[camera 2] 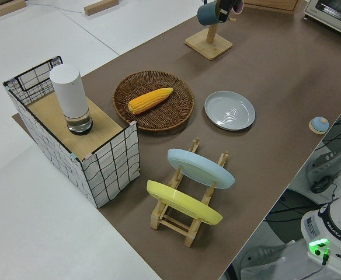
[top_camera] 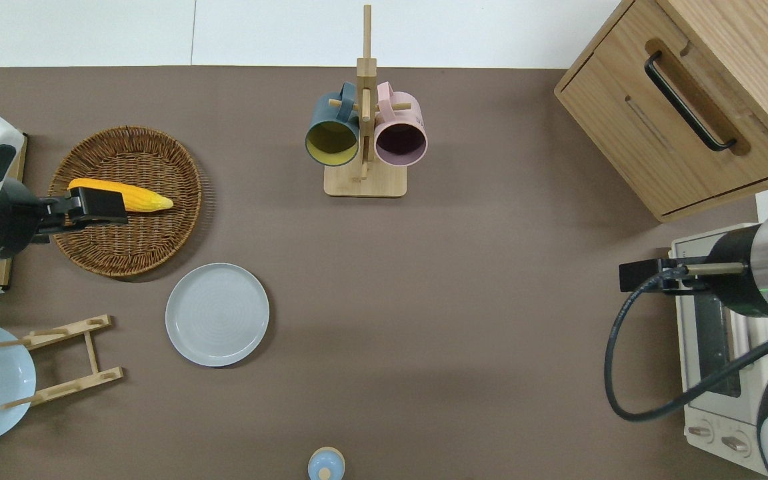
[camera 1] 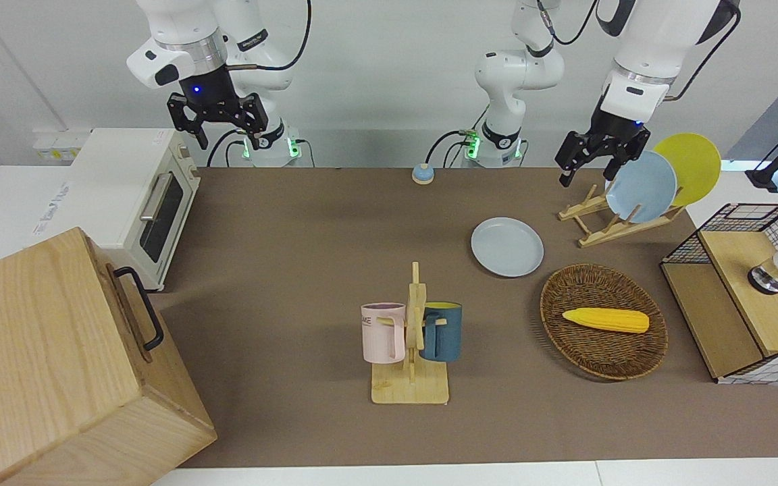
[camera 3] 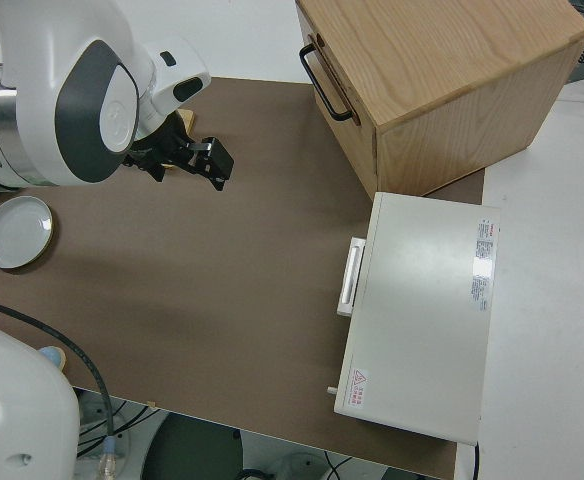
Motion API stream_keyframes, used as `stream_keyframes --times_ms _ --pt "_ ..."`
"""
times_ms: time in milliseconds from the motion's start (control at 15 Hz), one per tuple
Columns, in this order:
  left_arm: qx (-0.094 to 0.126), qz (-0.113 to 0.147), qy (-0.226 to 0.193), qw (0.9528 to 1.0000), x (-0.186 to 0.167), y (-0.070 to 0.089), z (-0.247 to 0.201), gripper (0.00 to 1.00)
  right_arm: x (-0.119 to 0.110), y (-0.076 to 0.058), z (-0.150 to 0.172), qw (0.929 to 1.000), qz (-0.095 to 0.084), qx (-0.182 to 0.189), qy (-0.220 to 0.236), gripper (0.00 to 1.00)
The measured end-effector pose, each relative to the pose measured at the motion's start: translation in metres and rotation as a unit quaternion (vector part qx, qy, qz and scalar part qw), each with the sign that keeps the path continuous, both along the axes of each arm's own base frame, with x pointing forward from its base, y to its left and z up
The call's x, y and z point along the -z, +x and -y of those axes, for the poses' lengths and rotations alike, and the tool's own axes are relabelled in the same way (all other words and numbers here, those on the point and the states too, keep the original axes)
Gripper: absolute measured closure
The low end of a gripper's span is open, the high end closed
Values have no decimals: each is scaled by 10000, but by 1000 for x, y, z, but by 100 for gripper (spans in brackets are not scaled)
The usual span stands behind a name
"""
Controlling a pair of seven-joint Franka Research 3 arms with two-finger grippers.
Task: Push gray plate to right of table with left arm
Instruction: 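Move the left gripper from the basket down toward the gray plate, then lower the left gripper against the gray plate's edge nearest the basket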
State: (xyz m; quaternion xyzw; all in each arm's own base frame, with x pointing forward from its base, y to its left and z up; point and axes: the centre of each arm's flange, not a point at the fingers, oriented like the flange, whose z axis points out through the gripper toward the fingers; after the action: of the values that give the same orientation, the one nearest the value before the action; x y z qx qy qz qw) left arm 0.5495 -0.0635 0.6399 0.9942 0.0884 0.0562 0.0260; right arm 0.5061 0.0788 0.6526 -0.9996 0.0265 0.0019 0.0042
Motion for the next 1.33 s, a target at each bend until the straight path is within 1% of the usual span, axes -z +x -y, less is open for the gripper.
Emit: stream_keyframes --times_ms 267,800,1000,1333 --pt "19 -114 13 9999 2 -3 2 1 0 0 0 10000 0 0 0 0" --pt "51 -232 29 9997 5 -6 5 1 0 0 0 10000 0 0 0 0" --pt "51 -387 45 9992 19 -6 4 1 0 0 0 10000 0 0 0 0" --pt "48 -833 93 9965 62 -10 4 1 0 0 0 10000 0 0 0 0"
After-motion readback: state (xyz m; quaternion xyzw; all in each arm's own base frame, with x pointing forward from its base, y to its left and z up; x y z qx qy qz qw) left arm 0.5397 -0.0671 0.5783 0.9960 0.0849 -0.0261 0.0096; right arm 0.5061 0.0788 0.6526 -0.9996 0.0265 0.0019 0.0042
